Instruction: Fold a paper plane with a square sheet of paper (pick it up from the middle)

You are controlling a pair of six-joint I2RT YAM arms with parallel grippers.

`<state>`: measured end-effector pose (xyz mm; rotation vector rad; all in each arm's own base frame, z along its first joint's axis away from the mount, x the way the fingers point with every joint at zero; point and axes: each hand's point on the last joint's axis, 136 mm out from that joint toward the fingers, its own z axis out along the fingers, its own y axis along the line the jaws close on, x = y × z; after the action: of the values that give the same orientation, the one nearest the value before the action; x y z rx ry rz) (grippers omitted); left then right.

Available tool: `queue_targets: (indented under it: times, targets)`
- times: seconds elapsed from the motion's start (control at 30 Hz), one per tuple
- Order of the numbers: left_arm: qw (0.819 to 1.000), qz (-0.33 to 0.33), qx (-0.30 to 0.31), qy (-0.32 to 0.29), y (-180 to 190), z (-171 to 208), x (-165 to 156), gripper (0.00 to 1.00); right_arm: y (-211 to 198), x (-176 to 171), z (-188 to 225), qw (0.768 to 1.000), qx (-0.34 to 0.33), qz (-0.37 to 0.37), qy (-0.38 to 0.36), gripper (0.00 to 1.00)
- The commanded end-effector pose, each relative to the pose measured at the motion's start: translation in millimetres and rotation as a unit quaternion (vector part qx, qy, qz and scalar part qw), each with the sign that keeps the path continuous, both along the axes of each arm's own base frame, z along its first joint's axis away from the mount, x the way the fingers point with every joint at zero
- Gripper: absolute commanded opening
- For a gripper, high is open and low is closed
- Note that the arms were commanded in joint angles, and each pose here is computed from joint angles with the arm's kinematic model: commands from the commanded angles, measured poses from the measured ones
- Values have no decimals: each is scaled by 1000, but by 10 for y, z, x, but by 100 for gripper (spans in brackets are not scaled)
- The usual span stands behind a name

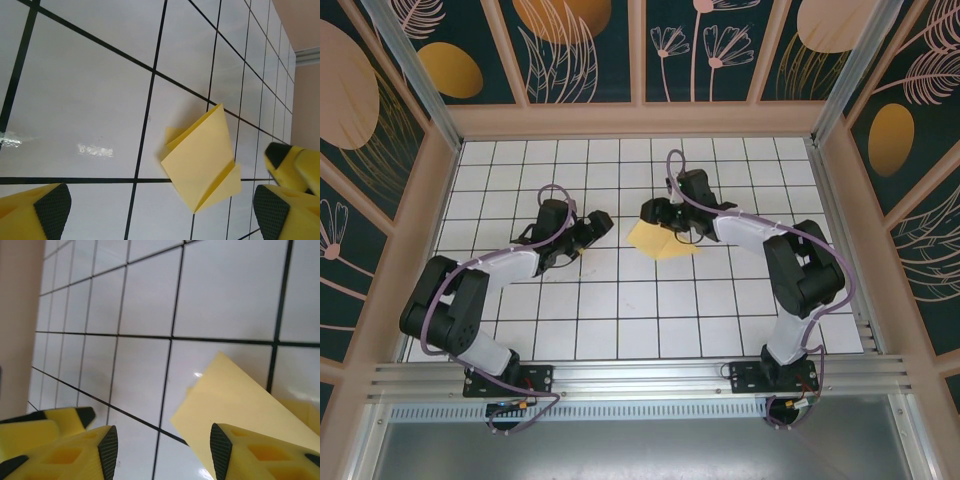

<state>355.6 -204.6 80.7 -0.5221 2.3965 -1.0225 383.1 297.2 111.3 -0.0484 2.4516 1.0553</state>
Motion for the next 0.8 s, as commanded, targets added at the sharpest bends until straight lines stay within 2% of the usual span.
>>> queue_targets:
  times: [0.0,0.27,0.5,0.67,0.77]
  targets:
    - [1000,-14,-22,-10,-148,78,31,95,-7,61,142,1000,10,3,-26,54]
    - [997,-42,-60,10,-504,10,-105,90,-366,-256,-206,1000,15,21,14,40]
    - [996,-42,-72,21,-642,-8,-176,83,-501,-209,-444,999,-22,39,23,38]
    - [996,-42,-72,26,-669,-33,-204,82,-604,-185,-630,997,-49,49,32,36]
    - [996,-42,-72,27,-679,-39,-205,82,-587,-269,-683,997,-40,60,40,37]
